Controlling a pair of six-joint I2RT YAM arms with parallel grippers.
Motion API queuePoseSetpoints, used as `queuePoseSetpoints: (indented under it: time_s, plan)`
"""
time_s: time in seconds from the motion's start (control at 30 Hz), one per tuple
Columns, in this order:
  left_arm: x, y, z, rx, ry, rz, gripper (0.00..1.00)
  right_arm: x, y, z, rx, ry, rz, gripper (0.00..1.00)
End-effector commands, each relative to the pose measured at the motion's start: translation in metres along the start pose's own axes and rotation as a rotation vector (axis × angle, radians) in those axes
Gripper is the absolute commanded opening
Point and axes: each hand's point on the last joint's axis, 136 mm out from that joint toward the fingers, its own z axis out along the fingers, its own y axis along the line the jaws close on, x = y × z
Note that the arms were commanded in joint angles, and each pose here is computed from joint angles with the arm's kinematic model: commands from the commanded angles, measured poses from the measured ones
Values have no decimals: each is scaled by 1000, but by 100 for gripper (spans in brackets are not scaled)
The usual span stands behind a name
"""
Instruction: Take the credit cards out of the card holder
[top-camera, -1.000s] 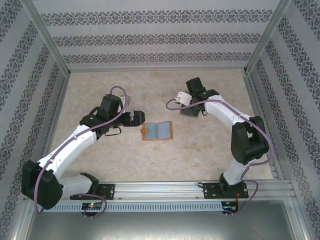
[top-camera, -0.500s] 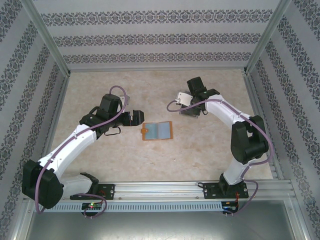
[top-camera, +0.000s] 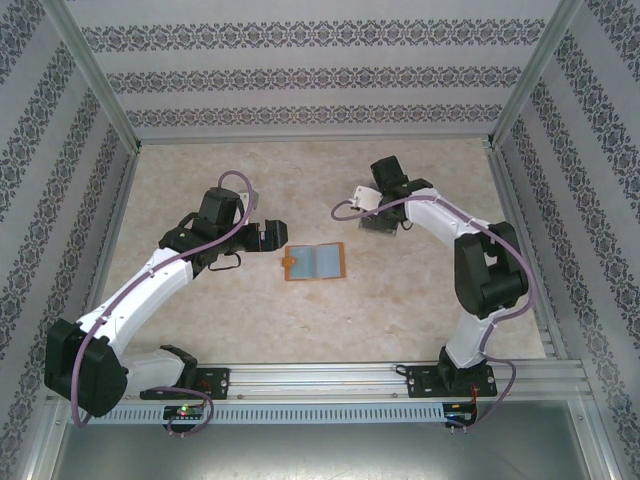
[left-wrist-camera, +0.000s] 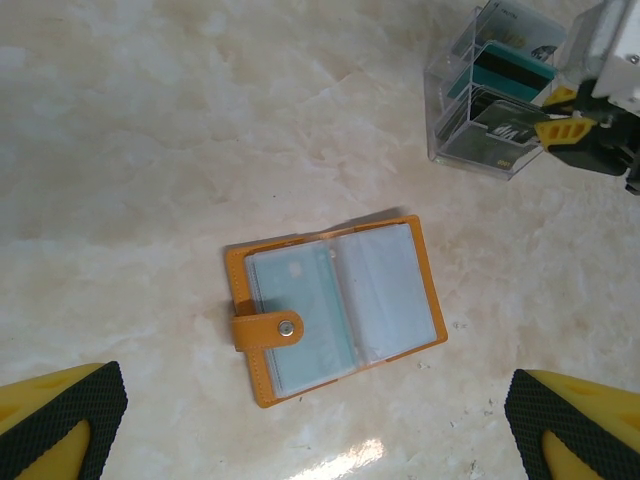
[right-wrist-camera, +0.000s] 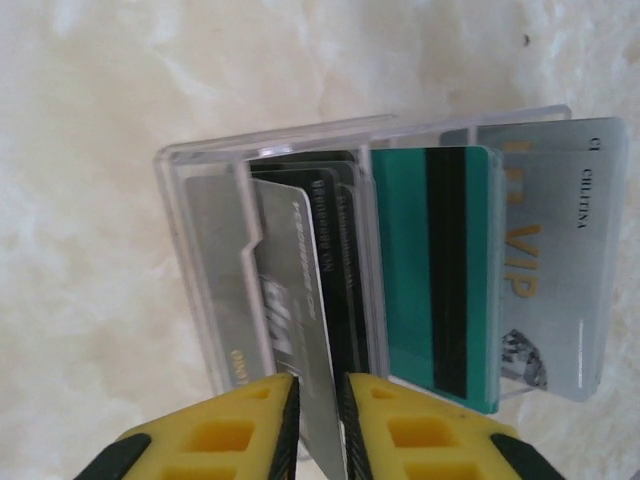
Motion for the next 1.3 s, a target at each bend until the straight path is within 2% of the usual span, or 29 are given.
queuePoseSetpoints:
  time_s: [0.0, 0.3, 0.33, 0.47, 0.57, 0.73, 0.93, 1.03, 1.13, 1.27]
  plan:
    - [4, 6, 1, -9, 21, 2, 100, -3, -43, 2, 144, 8, 103, 22]
    - [6, 6, 1, -5, 25, -9, 100, -5, -73, -21, 265, -20, 311, 21]
    - [5, 5, 1, -2, 23, -11, 100, -4, -76, -27, 281, -29, 361, 19]
    - [6, 5, 2, 5, 23, -22, 100, 3, -94, -56, 379, -62, 641, 1]
    - [7, 5, 1, 1, 22, -35, 100, 11, -98, -77, 427, -108, 873, 0]
    - [10, 5, 1, 6, 31, -52, 100, 6, -78, -99, 324, -231, 1116, 0]
    - [16, 6, 7, 14, 58, -95, 100, -17, -38, -113, 24, -349, 1321, 0]
    - [21, 6, 14, 26, 88, -120, 97, -28, -13, -112, -67, -344, 1323, 0]
    - [25, -5, 21, 82, 118, -125, 91, -35, 15, -107, -81, -304, 1272, 0]
    - [31, -1, 34, 36, 138, -155, 91, -43, 55, -93, -146, -261, 1247, 0]
